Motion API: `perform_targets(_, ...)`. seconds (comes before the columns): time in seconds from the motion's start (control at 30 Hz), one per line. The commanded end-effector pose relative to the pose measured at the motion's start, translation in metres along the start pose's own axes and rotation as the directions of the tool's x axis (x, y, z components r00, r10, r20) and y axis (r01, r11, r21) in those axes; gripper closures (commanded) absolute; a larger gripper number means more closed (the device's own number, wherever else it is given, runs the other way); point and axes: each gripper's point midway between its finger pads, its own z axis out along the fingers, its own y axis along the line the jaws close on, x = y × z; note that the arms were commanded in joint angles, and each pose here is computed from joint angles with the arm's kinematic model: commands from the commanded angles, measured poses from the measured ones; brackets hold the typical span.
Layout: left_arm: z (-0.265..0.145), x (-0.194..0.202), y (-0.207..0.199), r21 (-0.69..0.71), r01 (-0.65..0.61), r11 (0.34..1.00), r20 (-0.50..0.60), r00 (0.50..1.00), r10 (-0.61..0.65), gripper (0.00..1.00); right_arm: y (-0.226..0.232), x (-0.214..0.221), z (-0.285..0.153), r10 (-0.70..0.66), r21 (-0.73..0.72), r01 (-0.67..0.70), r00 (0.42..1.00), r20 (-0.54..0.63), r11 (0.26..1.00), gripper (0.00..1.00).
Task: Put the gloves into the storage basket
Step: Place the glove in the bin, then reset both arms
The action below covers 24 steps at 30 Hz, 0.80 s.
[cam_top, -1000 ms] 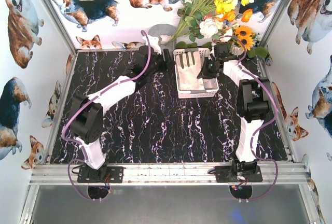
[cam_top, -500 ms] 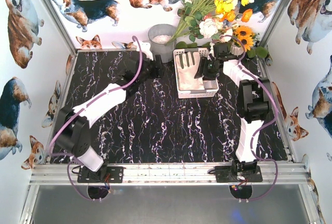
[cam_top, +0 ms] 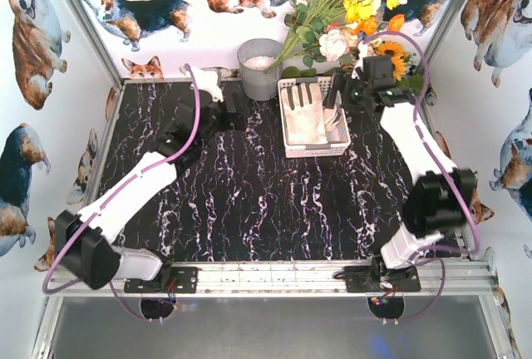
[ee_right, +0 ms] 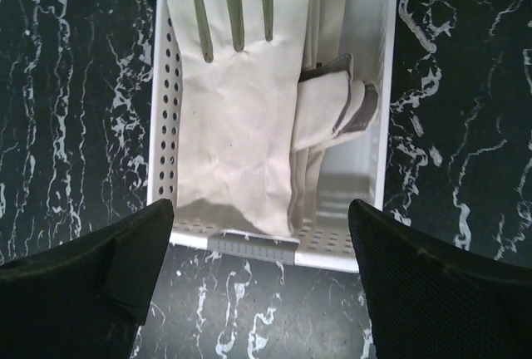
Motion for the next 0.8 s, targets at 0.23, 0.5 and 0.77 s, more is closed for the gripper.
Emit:
perform_targets(0.23,-0.044,0.021,0.081,-0.215,0.026,0.976,-0.006,1.0,-0.028,0.0,-0.001,-0.008,-0.086,0.011,-0.015,-0.007,0.957,0.29,1.0,0.04)
perform_targets(0.5,-0.097,0.084,0.226,-0.503,0.206,0.839,0.121,0.978,-0.168,0.0,-0.083,0.047,-0.1,0.153,0.092,-0.2,0.917,0.369,0.975,0.0)
perform_targets(0.77,-0.109,0.098,0.265,-0.562,0.09,0.822,0.256,0.964,0.07,0.0,-0.151,0.117,-0.085,0.061,0.284,-0.223,0.873,0.484,0.932,0.0)
